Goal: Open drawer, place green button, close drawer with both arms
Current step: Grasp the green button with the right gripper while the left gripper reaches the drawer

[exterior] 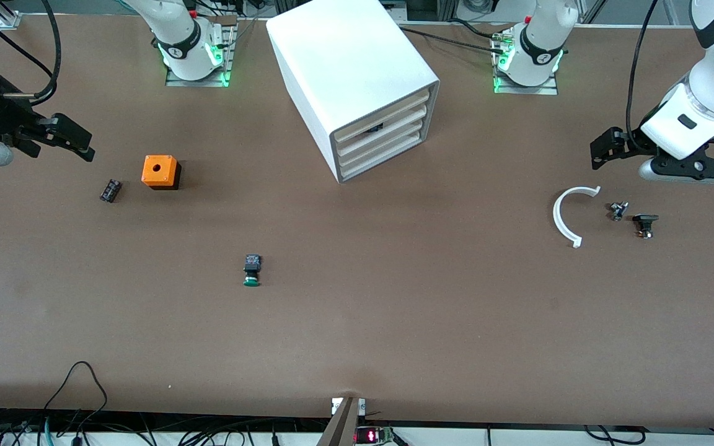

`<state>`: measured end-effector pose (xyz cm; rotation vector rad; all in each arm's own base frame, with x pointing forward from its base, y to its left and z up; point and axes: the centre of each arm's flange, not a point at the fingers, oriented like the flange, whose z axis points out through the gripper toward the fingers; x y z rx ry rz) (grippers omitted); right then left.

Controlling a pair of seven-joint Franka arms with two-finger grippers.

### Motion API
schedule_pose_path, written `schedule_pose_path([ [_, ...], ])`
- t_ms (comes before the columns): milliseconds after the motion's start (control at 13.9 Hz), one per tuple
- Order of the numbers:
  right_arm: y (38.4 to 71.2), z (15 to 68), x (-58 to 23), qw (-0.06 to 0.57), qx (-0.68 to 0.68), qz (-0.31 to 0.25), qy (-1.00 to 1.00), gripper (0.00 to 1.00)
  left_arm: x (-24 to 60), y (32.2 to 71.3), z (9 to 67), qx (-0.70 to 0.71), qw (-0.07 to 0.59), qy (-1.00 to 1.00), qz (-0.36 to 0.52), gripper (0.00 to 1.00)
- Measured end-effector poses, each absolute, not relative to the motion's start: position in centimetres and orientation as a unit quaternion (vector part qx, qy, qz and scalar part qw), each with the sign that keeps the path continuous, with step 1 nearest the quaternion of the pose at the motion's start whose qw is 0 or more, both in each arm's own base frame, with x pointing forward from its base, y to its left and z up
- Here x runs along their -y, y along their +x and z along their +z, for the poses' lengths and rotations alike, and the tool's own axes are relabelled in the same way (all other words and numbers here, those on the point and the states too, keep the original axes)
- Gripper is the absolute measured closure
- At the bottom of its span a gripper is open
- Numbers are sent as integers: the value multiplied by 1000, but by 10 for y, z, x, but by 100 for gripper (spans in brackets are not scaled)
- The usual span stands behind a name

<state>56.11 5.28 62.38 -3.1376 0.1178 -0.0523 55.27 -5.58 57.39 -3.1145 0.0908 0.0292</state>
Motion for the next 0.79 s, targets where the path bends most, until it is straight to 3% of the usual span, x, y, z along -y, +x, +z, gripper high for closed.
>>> schedule_pose_path([
  [430,562,633,-55,0,-36,-14,-999,0,56,553,574,-29,13,-999,9,0],
  [789,573,607,-85,17,-15,7,-1000,0,57,550,572,-29,12,-999,20,0],
])
